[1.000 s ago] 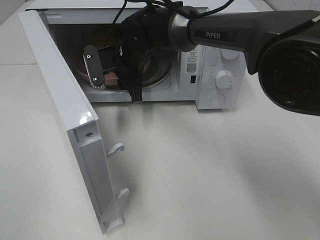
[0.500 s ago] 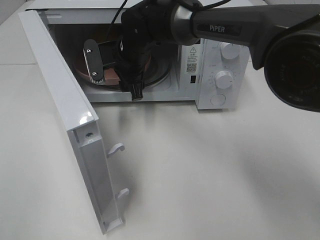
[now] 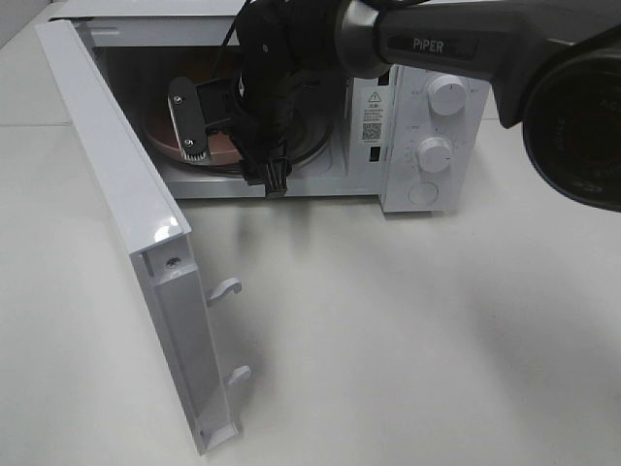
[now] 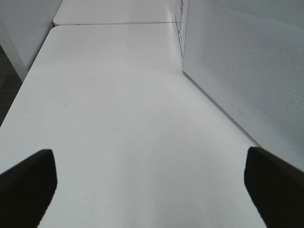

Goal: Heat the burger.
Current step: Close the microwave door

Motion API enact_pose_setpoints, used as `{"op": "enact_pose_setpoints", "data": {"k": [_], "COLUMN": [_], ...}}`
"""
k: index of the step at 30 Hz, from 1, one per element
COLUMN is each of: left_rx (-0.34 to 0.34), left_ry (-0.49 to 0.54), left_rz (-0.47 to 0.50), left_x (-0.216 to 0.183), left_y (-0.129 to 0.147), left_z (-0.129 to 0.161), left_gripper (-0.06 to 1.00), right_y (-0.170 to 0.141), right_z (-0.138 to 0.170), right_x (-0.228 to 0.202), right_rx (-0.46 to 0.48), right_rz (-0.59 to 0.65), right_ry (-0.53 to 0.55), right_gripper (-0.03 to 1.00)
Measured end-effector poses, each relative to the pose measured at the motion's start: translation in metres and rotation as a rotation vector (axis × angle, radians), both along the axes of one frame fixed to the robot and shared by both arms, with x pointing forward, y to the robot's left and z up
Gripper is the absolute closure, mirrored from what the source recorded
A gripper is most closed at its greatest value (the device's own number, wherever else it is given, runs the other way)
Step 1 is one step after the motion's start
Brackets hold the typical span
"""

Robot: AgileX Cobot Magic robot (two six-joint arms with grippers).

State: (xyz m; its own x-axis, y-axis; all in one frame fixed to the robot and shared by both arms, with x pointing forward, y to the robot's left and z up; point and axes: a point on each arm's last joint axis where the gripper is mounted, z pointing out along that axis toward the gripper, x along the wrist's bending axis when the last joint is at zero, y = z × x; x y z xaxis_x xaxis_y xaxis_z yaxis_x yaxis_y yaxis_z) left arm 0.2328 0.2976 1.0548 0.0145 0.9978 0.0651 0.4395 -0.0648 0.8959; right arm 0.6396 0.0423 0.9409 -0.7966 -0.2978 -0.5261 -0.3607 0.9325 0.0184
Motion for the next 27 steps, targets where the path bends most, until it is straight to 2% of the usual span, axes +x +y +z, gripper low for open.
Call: {"op": "enact_pose_setpoints", "data": {"k": [6,27], "left_rx": [0.0,0.0], "left_ry": [0.0,0.0], "left_rz": [0.0,0.0], "left_x": [0.0,0.0], "left_y": [0.0,0.0], "left_z": [0.0,0.0], "left_gripper": [-0.05,-0.05], "right_y": [-0.004,-0.011], "right_z": [-0.002,0.005], "right_x": [-0.003,-0.01], "right_rx": [-0.045,-0.097], "right_rz": [-0.016,-0.038], "right_ry": [0.047,0.104], "right_gripper": [0.33,0.33]}}
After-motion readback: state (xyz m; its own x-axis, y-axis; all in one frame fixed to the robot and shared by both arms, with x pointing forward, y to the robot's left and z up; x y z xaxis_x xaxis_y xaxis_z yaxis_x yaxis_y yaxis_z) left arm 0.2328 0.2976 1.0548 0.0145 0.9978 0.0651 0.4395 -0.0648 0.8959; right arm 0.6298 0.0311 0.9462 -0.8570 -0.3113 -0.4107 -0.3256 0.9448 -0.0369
